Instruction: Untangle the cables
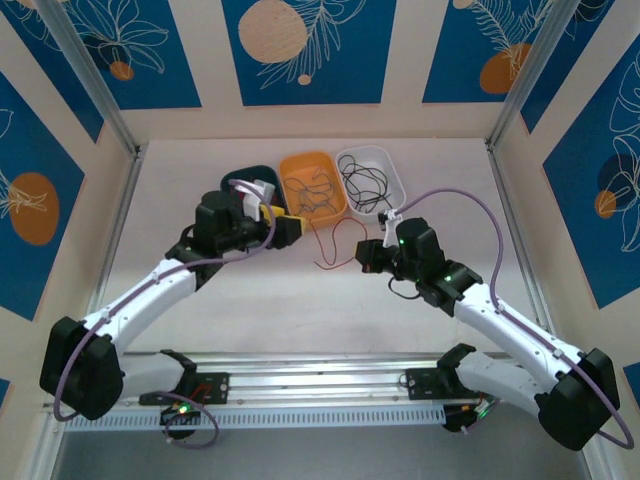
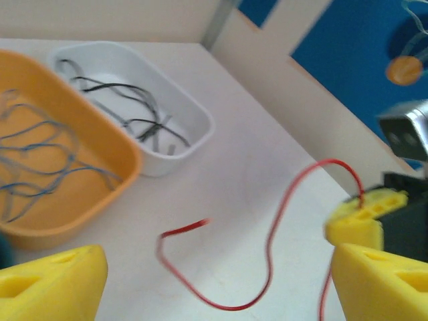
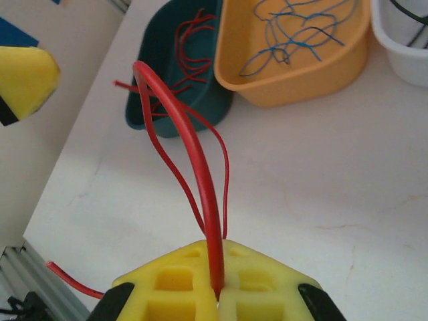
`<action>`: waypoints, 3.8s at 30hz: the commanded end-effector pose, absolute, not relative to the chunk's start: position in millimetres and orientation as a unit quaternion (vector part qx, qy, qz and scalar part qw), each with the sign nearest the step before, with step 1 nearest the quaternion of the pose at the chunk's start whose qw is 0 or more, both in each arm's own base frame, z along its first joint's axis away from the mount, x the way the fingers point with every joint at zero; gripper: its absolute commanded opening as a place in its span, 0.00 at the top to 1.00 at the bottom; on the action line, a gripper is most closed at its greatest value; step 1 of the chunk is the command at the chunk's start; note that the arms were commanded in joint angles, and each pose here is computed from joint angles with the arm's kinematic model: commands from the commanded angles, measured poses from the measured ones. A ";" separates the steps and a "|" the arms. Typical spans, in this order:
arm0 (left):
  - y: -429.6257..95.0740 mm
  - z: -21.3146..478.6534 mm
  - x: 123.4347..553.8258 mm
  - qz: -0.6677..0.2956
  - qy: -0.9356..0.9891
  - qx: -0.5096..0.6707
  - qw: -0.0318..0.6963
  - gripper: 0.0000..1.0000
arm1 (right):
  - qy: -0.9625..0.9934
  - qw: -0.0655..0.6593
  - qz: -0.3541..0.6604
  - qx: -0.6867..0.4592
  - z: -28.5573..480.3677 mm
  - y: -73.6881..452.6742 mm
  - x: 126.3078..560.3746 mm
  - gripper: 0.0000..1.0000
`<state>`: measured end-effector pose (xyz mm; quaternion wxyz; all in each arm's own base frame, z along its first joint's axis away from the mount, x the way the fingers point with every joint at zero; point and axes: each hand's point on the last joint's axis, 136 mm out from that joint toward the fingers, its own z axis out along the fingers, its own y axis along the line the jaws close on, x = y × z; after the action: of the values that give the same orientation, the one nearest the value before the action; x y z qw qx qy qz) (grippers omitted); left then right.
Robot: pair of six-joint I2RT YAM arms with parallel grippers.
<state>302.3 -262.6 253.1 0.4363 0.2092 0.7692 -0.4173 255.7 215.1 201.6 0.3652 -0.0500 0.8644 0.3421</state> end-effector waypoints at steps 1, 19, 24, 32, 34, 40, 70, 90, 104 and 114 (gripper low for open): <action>-284.7 275.1 282.0 -0.440 0.728 0.274 0.448 0.20 | 0.841 0.381 0.370 -0.100 231.2 230.7 248.9 1.00; -317.1 246.1 281.2 -0.423 0.741 0.289 0.433 0.66 | 0.822 0.384 0.386 -0.168 254.4 271.6 243.1 1.00; -314.0 240.3 285.4 -0.414 0.752 0.275 0.433 0.94 | 0.826 0.383 0.377 -0.172 252.8 276.9 246.0 1.00; -291.0 234.2 300.3 -0.348 0.798 0.226 0.437 1.00 | 0.852 0.384 0.330 -0.133 238.1 261.8 257.7 0.65; -280.7 231.8 306.4 -0.318 0.816 0.209 0.435 1.00 | 0.855 0.385 0.322 -0.127 236.9 258.1 258.5 0.57; -254.1 232.9 326.1 -0.276 0.854 0.138 0.418 1.00 | 0.860 0.397 0.303 -0.103 234.9 243.7 260.0 0.44; -125.7 183.5 476.8 -0.171 0.869 -0.199 0.419 1.00 | 0.876 0.418 0.240 0.015 220.5 175.4 258.9 0.21; -161.7 117.5 510.1 -0.220 0.873 -0.258 0.350 1.00 | 0.882 0.401 0.245 0.043 205.4 169.6 258.4 0.21; -154.7 91.2 517.6 -0.224 0.881 -0.268 0.319 0.82 | 0.882 0.399 0.246 0.055 201.7 163.3 256.0 0.22; -131.0 128.9 527.9 -0.184 0.881 -0.246 0.360 0.47 | 0.880 0.400 0.252 0.054 202.6 165.1 256.8 0.22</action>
<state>517.5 -142.7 91.5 0.3245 -0.2585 0.8886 -0.1957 257.0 165.0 200.8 0.3966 0.0492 0.8843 0.2415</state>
